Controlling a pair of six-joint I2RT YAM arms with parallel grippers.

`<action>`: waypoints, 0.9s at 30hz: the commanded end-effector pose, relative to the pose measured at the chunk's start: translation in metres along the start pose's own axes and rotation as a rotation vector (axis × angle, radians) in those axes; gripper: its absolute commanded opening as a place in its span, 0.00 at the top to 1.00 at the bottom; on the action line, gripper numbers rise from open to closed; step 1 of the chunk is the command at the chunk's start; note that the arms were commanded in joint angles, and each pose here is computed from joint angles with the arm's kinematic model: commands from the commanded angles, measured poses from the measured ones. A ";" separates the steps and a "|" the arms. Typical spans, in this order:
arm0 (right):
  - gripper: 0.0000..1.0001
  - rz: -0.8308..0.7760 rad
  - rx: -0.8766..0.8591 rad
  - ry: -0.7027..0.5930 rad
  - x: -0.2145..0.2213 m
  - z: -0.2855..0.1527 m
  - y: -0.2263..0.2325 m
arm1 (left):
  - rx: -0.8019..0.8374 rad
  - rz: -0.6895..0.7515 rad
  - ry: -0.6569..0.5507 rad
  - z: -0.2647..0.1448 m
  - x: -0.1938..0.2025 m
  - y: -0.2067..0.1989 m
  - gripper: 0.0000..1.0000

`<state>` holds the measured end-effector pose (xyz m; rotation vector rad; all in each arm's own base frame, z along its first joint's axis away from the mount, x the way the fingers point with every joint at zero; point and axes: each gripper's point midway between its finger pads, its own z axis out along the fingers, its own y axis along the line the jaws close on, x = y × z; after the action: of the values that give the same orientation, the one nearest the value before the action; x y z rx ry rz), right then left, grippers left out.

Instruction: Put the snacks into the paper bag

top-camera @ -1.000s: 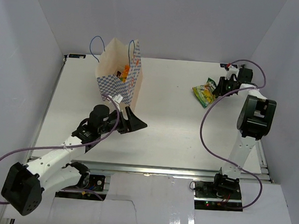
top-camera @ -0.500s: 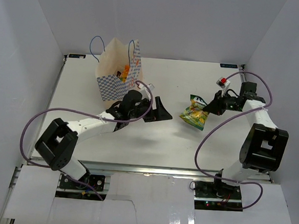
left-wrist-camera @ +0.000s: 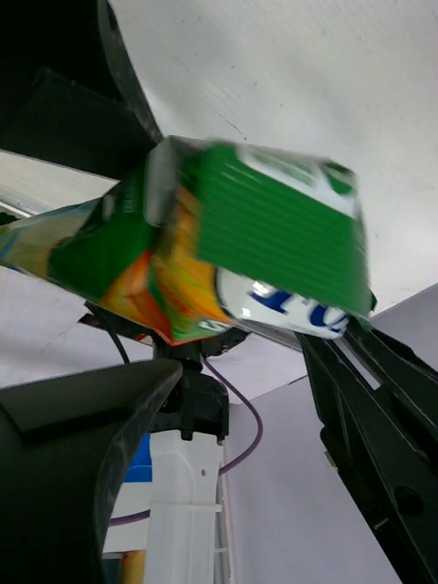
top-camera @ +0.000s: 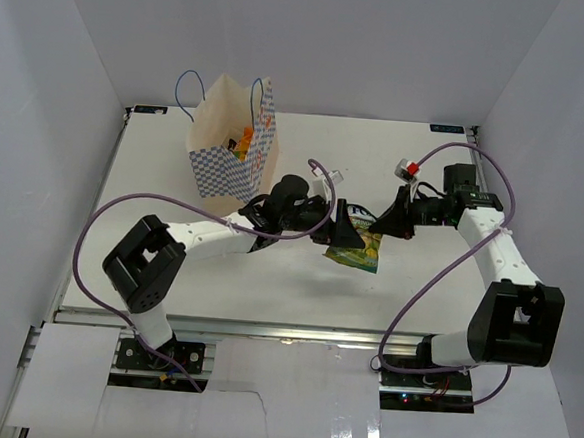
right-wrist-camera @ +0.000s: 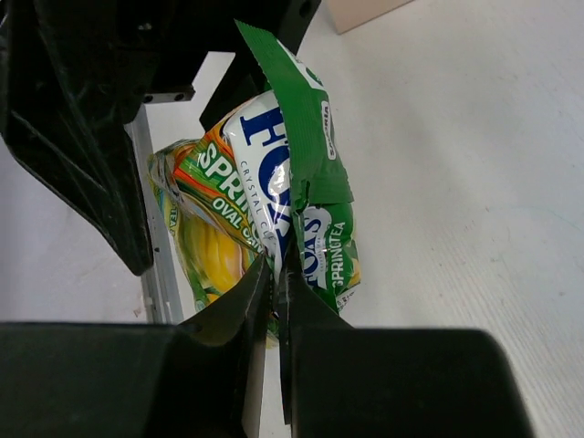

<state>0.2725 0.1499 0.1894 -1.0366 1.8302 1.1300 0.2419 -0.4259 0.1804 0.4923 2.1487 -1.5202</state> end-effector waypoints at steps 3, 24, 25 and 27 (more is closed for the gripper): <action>0.92 -0.023 -0.072 -0.050 -0.020 0.013 0.023 | 0.099 0.047 0.011 -0.003 0.000 -0.026 0.31; 0.04 -0.401 0.110 -0.076 -0.117 -0.031 0.033 | -0.393 0.345 -0.440 -0.176 -0.106 -0.069 0.96; 0.03 -0.403 0.119 -0.075 -0.117 -0.032 0.030 | -0.428 0.373 -0.478 -0.191 -0.119 -0.072 0.96; 0.03 -0.376 0.131 -0.068 -0.110 -0.031 0.024 | -0.516 0.387 -0.614 -0.237 -0.160 -0.076 0.96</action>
<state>0.2817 0.1623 0.3084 -1.2001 1.5258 0.8430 0.2631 -0.3018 0.3351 0.3574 1.8668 -0.9946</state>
